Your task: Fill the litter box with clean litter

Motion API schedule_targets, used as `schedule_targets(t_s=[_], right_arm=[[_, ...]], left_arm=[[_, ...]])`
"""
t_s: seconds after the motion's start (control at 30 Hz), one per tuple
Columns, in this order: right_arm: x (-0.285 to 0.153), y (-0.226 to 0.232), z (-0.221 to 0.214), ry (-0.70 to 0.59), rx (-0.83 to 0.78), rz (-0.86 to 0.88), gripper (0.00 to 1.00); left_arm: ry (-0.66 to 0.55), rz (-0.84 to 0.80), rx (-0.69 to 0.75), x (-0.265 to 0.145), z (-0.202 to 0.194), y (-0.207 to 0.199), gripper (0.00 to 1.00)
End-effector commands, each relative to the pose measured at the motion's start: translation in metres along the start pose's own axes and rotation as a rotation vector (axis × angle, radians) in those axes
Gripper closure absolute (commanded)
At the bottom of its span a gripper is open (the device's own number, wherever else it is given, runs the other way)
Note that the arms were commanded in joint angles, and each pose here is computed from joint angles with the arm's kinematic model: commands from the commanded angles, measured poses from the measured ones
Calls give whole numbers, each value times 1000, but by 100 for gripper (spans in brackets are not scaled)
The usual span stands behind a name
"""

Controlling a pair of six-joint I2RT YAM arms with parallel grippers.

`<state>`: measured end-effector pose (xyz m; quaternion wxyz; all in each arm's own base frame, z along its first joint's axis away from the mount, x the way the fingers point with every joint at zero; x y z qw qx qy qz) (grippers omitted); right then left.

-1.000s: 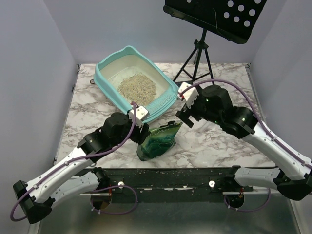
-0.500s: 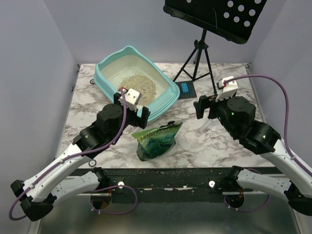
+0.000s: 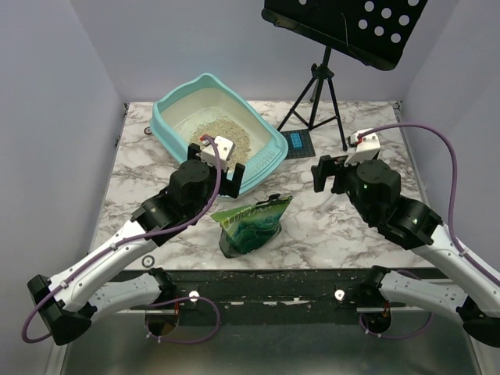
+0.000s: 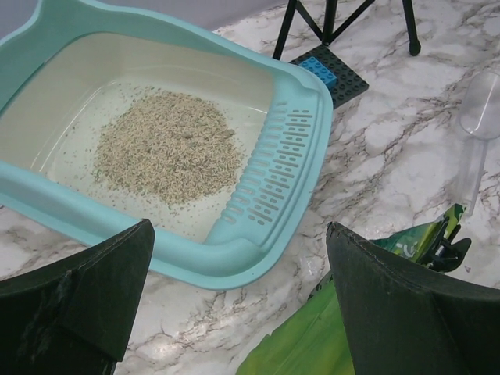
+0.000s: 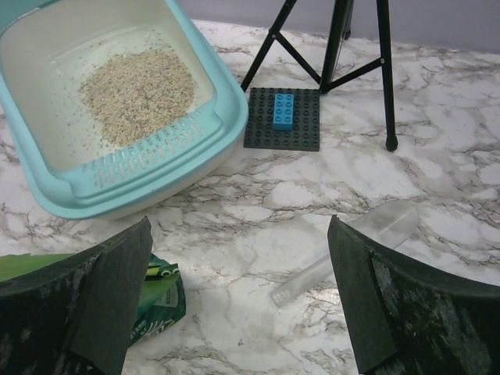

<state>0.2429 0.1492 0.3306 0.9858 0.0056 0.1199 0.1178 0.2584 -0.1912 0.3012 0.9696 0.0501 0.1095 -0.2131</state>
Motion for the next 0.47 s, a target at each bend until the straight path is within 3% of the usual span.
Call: schedule_targets(t_s=[0.0, 0.43], right_arm=[[0, -4, 10, -47, 28, -31, 0], [-3, -10, 18, -66, 21, -57, 0]], left_arm=[[-44, 38, 0, 2, 19, 6, 1], [-51, 33, 8, 4, 23, 5, 1]])
Point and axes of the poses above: each gripper's point midway between its finger pads, its own x axis out along the fingers, its own y axis along the line the jaws close on, z = x × y, the point moved 1 cm from there along -x, back along the fingers, and after that the axes turned 1 degree about -x, right-handed, at the moved point
